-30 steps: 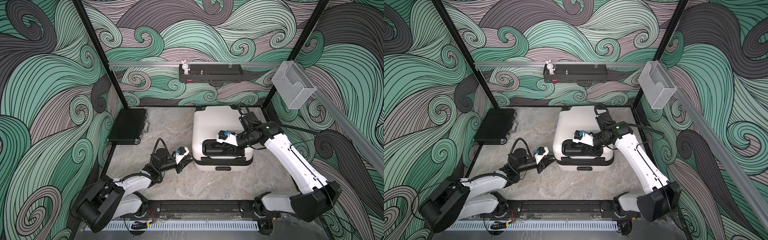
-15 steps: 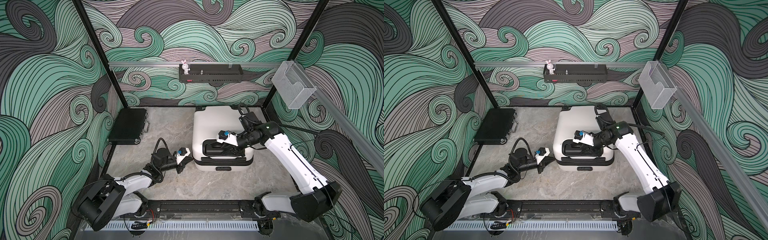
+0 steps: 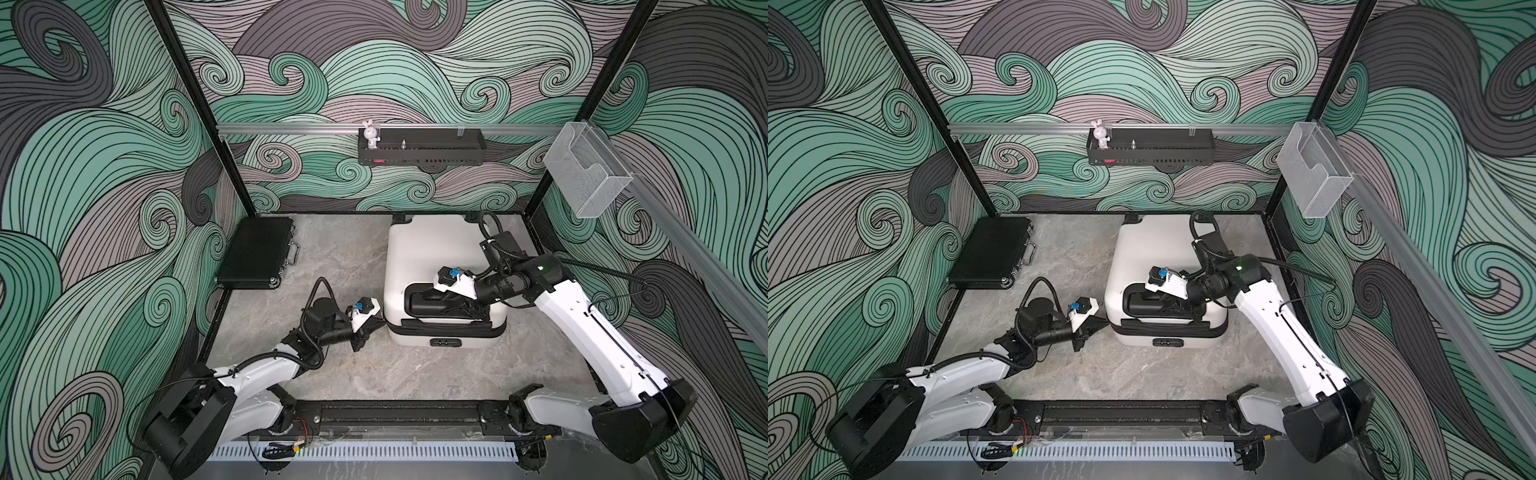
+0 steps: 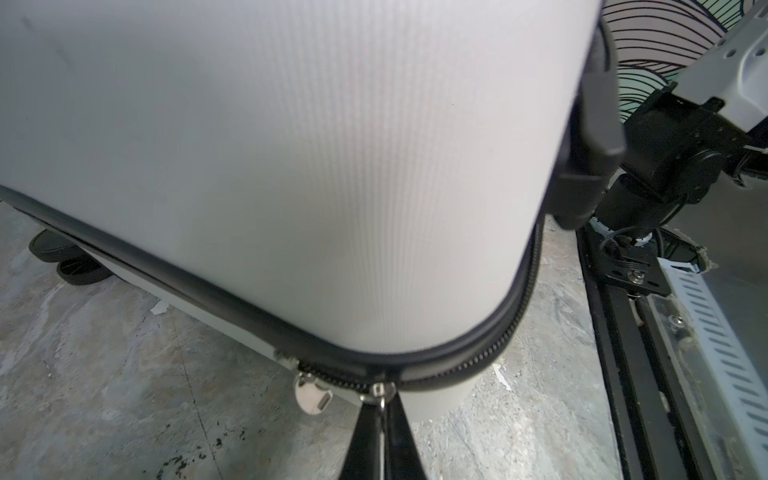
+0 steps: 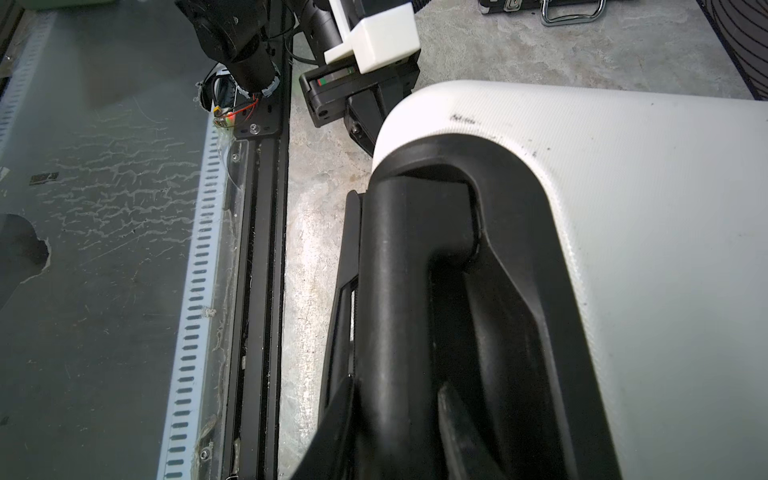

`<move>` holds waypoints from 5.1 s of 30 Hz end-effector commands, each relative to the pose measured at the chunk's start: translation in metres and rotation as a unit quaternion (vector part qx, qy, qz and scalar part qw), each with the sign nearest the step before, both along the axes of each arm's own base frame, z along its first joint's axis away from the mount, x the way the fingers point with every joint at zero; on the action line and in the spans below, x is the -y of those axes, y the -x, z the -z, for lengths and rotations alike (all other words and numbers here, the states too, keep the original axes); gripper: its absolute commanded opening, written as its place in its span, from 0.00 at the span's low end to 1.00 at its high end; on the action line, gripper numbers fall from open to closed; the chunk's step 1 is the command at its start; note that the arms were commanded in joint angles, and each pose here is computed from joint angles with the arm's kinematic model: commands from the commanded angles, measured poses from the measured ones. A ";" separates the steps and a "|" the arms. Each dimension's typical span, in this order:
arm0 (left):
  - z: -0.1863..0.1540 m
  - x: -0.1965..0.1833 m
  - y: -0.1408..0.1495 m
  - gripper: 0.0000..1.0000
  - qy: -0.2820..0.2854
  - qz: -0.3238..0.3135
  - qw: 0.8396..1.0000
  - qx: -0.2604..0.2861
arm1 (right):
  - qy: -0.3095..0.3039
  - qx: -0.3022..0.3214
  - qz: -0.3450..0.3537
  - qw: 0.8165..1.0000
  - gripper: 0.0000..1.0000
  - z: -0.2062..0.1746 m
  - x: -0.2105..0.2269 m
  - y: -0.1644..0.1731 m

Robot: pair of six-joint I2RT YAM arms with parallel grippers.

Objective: Open the suitcase zippers
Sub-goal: Unzip the zipper on the suitcase.

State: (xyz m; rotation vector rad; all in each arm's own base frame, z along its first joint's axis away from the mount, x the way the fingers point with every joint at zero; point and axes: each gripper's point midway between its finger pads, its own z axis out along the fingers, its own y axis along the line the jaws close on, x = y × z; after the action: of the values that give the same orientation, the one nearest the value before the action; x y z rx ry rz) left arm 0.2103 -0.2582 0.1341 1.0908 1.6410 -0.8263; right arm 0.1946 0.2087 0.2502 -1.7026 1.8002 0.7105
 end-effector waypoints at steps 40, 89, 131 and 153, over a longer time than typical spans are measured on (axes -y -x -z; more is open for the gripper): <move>-0.030 0.012 0.037 0.00 0.036 0.032 0.998 -0.043 | -0.073 0.151 0.081 0.982 0.00 -0.047 -0.019 -0.046; -0.026 0.004 -0.005 0.30 0.018 -0.173 0.982 -0.075 | -0.141 0.079 0.255 0.953 0.00 -0.043 -0.108 -0.086; 0.004 0.037 -0.049 0.31 0.035 -0.219 0.972 -0.081 | -0.177 0.068 0.241 0.952 0.00 -0.059 -0.118 -0.082; -0.004 0.048 -0.044 0.13 0.043 -0.191 0.976 -0.090 | -0.174 0.072 0.245 0.951 0.00 -0.057 -0.118 -0.085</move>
State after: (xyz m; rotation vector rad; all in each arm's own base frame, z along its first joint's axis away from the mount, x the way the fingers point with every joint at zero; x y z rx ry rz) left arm 0.2561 -0.2860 0.1066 0.5994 1.9608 -0.6454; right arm 0.2710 0.3089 0.2229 -1.1343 2.0222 0.5082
